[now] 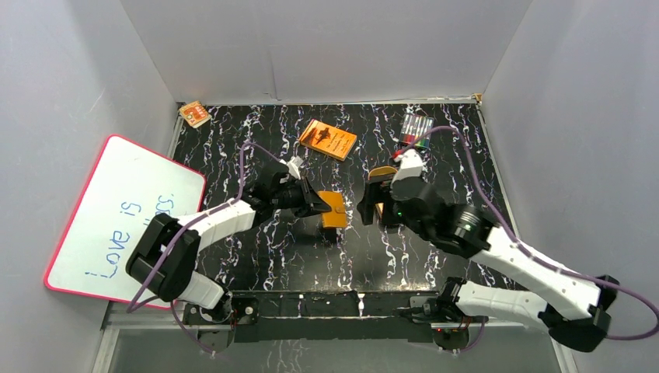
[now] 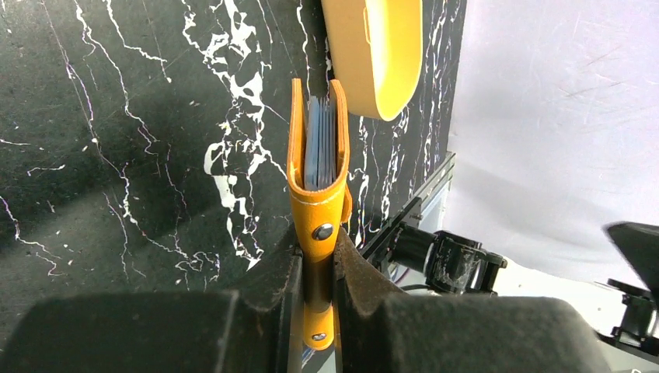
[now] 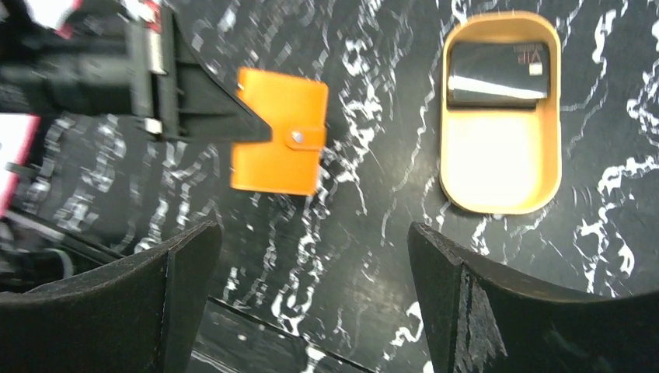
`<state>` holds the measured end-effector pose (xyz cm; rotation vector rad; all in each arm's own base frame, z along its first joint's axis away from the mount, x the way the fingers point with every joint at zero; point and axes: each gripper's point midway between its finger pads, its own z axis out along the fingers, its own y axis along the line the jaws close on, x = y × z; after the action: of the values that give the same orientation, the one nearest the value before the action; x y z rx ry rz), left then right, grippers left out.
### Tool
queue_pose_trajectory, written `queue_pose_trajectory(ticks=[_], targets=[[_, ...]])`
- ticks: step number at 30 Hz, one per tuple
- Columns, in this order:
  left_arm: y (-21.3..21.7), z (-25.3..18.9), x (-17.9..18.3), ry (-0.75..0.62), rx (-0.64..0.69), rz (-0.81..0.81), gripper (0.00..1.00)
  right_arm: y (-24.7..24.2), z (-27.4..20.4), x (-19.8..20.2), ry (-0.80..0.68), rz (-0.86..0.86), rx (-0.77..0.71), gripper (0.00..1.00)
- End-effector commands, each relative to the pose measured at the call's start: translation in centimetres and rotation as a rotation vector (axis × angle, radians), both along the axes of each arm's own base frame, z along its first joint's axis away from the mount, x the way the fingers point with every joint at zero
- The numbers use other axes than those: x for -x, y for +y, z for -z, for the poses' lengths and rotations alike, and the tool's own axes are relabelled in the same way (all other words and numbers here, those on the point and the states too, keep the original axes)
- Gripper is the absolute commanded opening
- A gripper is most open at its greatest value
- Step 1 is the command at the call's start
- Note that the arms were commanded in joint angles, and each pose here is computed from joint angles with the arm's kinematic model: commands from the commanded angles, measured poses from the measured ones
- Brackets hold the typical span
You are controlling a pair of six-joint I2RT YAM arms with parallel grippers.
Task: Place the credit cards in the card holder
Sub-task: Place the card holder at the center of the board.
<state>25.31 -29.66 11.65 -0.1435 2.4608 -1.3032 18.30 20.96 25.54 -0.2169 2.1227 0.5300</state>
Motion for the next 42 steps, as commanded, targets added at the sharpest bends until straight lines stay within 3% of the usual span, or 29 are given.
queue_pose_trajectory(ticks=[1, 6, 15, 26, 36, 42], targets=[[-0.5, -3.0, 0.0, -0.118, 0.071, 0.082, 0.00, -0.3, 1.4, 0.1, 0.051, 0.022, 0.064, 0.98], [1.4, -0.8, -0.3, -0.114, -0.042, 0.053, 0.00, 0.4, 2.8, -0.7, 0.035, 0.029, 0.051, 0.98], [-0.7, 1.6, -1.5, -0.013, 0.044, 0.083, 0.00, 2.3, 4.1, -1.4, 0.073, -0.028, 0.094, 0.98], [0.4, 5.4, -1.2, 0.103, -0.033, 0.054, 0.00, 2.9, 4.1, -1.2, 0.085, -0.050, 0.057, 0.99], [1.1, 6.3, -0.8, 0.127, -0.093, 0.052, 0.26, 2.3, 2.9, -1.2, 0.040, -0.055, 0.041, 0.99], [1.8, 7.0, -0.6, 0.136, -0.136, 0.043, 0.31, 2.2, 2.7, -1.1, 0.034, -0.059, 0.041, 0.99]])
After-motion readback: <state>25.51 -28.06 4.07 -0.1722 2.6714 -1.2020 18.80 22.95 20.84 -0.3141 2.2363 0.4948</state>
